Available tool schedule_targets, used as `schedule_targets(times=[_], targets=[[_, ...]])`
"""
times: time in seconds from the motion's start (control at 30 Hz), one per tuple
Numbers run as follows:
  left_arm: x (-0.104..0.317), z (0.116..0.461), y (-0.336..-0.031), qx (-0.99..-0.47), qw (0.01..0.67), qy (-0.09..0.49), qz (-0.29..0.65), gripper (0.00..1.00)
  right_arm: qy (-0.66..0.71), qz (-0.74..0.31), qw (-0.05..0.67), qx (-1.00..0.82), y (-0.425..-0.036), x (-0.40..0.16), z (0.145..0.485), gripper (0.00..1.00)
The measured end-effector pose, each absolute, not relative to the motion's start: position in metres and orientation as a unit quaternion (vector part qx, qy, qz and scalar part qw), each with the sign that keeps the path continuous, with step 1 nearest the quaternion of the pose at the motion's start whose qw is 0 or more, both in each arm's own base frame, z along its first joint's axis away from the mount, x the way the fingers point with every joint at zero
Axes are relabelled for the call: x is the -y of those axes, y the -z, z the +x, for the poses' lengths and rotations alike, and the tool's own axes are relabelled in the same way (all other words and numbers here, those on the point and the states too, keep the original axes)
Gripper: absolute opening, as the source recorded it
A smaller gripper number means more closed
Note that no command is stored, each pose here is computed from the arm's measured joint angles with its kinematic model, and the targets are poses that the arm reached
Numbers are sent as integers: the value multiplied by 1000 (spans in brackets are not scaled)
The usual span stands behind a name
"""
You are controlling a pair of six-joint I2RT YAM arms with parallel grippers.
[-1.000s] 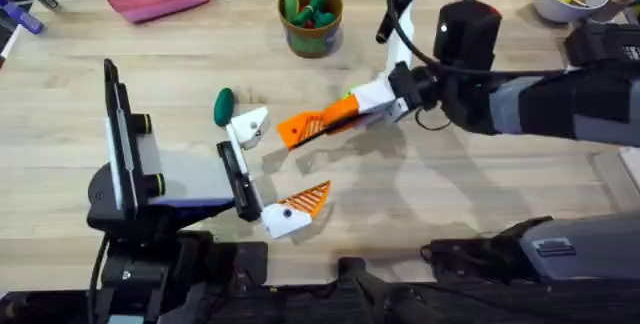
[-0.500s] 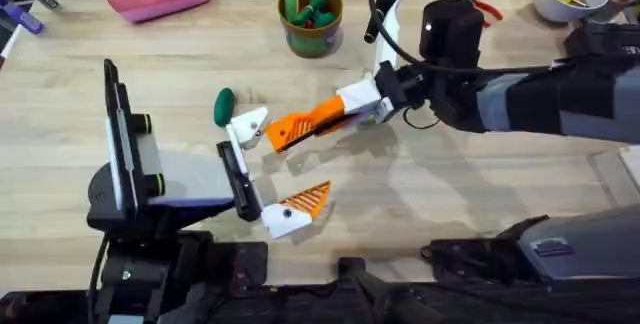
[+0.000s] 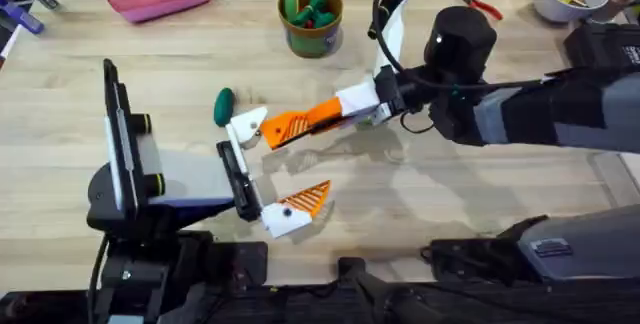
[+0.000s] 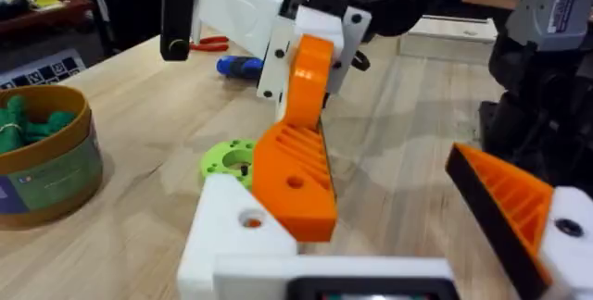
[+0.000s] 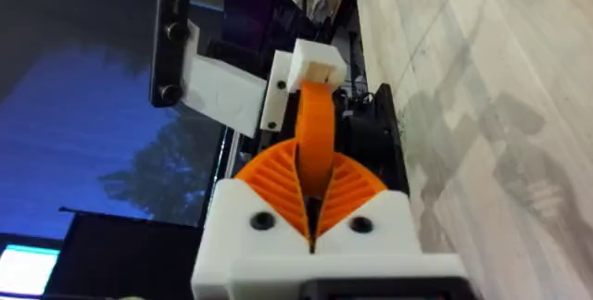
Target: Pick up the gripper from the table and insert it into the empty holder that is missing its gripper. Then pick up a screw, insert it into the mounting hole, and use the screwdriver to tighten it. Finally, clean up the table by picking up the vegetable and placing it into the bucket.
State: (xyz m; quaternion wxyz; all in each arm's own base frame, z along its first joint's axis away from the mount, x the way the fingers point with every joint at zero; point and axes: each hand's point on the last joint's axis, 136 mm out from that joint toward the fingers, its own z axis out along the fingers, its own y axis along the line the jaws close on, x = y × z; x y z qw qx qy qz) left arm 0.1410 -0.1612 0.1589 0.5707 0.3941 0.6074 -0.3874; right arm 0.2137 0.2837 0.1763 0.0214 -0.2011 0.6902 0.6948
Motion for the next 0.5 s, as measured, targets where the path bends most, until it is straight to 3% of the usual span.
schedule_targets(times=[0.5], targets=[[161,141,-159,-607,571,388,394,986,-695,-188,8,-694,-174,-283,212,5]])
